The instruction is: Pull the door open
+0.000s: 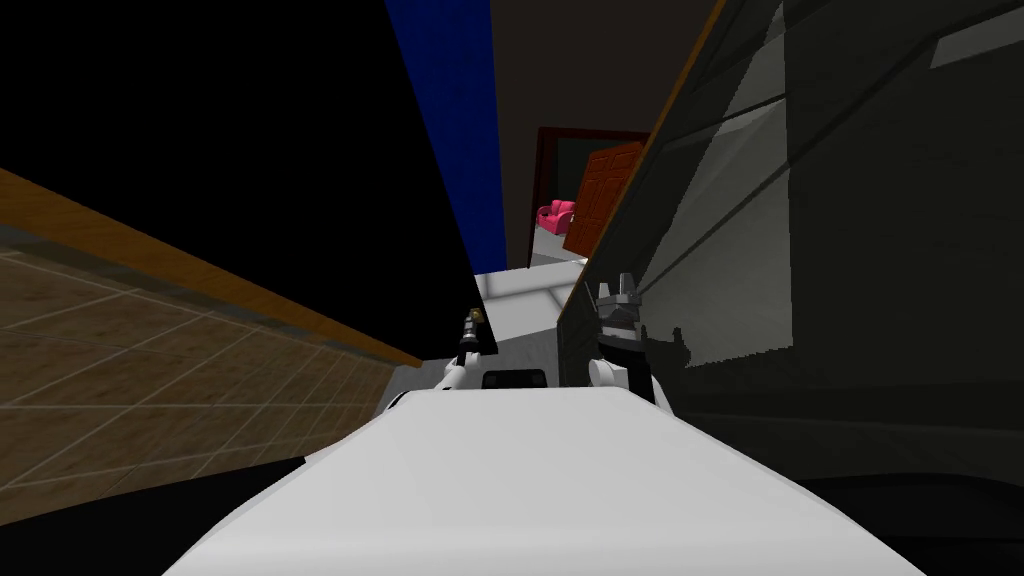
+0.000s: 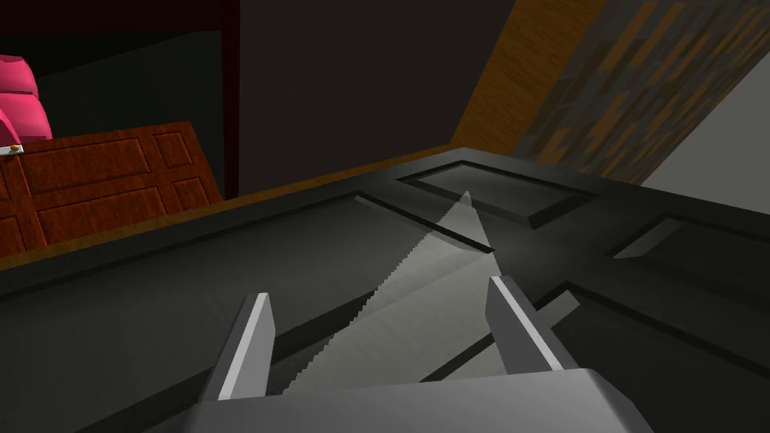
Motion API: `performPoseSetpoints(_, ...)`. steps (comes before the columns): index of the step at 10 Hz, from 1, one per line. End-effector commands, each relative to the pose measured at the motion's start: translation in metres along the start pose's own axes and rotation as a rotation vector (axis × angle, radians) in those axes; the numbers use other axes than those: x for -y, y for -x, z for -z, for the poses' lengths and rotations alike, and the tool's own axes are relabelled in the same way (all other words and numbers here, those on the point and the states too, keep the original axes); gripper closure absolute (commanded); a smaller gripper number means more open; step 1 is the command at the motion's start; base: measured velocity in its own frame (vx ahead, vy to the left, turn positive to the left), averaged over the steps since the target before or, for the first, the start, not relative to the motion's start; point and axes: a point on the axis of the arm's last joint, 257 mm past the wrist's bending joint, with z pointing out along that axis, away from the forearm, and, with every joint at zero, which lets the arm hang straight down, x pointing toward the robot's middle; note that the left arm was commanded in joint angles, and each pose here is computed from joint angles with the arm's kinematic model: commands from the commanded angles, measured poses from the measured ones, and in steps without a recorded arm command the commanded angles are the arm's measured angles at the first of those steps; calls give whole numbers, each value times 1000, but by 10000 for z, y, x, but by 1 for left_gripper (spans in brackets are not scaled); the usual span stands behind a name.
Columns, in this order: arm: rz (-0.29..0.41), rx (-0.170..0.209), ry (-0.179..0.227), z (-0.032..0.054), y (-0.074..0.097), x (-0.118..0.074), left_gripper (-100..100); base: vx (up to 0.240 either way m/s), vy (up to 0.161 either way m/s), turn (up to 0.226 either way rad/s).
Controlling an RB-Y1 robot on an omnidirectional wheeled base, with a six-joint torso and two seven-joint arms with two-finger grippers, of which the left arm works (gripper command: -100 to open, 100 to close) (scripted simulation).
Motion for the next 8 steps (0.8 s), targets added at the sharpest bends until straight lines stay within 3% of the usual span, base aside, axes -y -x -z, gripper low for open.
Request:
performPoseSetpoints(1, -5, 12, -1, -24, 93, -6, 100, -72, 24, 50)
performPoseSetpoints(2, -4, 12, -7, -38, 93, 19, 100, -28, 24, 39)
performPoseSetpoints(3, -7, 13, 5, -33, 136, -9, -100, -133, 6, -8)
performPoseSetpoints(8, -8, 31, 7, -59, 305, -13, -100, -188, 5, -51)
